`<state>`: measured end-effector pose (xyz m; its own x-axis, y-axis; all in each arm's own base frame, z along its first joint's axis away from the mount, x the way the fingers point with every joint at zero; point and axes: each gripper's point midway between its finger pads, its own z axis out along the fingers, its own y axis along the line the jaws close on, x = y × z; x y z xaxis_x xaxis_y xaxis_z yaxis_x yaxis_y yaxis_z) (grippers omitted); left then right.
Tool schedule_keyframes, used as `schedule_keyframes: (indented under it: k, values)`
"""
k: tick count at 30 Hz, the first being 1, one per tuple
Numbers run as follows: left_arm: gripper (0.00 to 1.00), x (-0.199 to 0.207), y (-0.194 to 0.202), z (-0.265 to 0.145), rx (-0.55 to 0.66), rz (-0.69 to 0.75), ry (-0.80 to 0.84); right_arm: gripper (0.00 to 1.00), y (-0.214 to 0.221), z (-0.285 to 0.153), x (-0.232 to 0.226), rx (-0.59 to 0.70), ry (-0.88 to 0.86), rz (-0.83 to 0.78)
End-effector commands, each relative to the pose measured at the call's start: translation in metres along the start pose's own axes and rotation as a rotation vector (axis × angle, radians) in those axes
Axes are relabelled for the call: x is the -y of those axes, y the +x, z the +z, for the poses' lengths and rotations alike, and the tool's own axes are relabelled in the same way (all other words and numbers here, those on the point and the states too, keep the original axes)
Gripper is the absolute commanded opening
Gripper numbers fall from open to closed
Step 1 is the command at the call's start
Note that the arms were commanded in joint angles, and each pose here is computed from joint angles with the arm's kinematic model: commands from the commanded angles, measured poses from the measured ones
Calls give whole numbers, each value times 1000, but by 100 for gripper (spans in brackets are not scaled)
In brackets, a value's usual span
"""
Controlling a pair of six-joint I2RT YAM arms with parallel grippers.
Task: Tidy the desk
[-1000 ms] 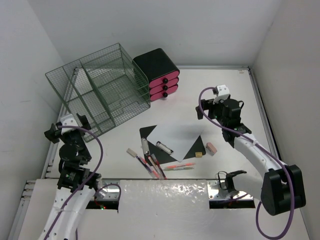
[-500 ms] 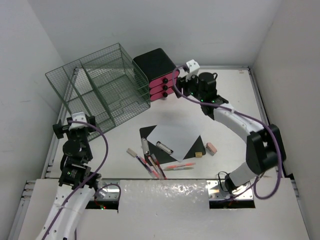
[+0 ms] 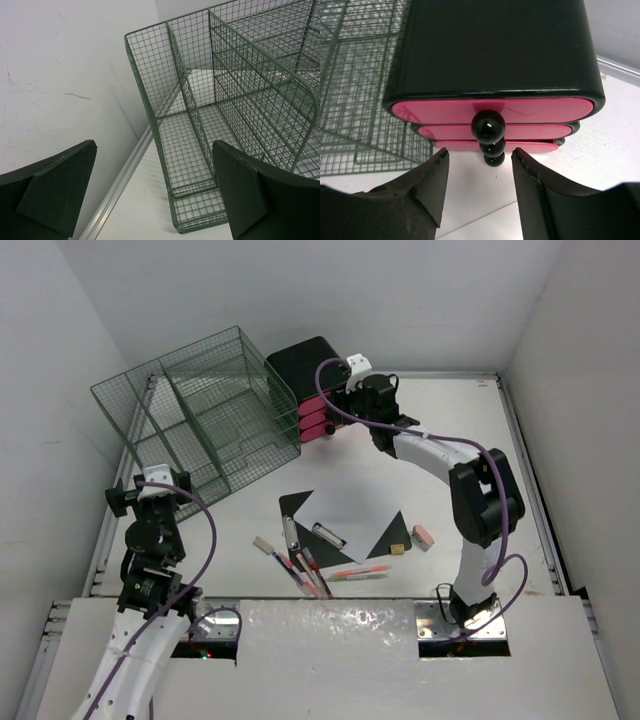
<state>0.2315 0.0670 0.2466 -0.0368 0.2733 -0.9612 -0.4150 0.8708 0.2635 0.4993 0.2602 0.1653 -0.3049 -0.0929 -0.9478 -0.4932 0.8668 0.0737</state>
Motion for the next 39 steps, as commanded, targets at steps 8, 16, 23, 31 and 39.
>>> schedule_keyframes:
  k: [8, 16, 23, 31, 39]
  values:
    - [99, 6, 1, 2, 4, 10, 24, 48, -17, 35, 10, 64, 62, 55]
    - [100, 10, 6, 2, -3, 21, 43, 43, -13, 44, 3, 97, 42, 80]
    - [100, 12, 6, 2, -1, 21, 50, 43, -11, 43, 4, 96, 42, 43]
    - [100, 13, 7, 2, -2, 25, 57, 14, -11, 40, 4, 88, 45, 34]
    - [100, 30, -12, 8, -12, 68, 168, 0, -1, 11, 4, 63, 46, 3]
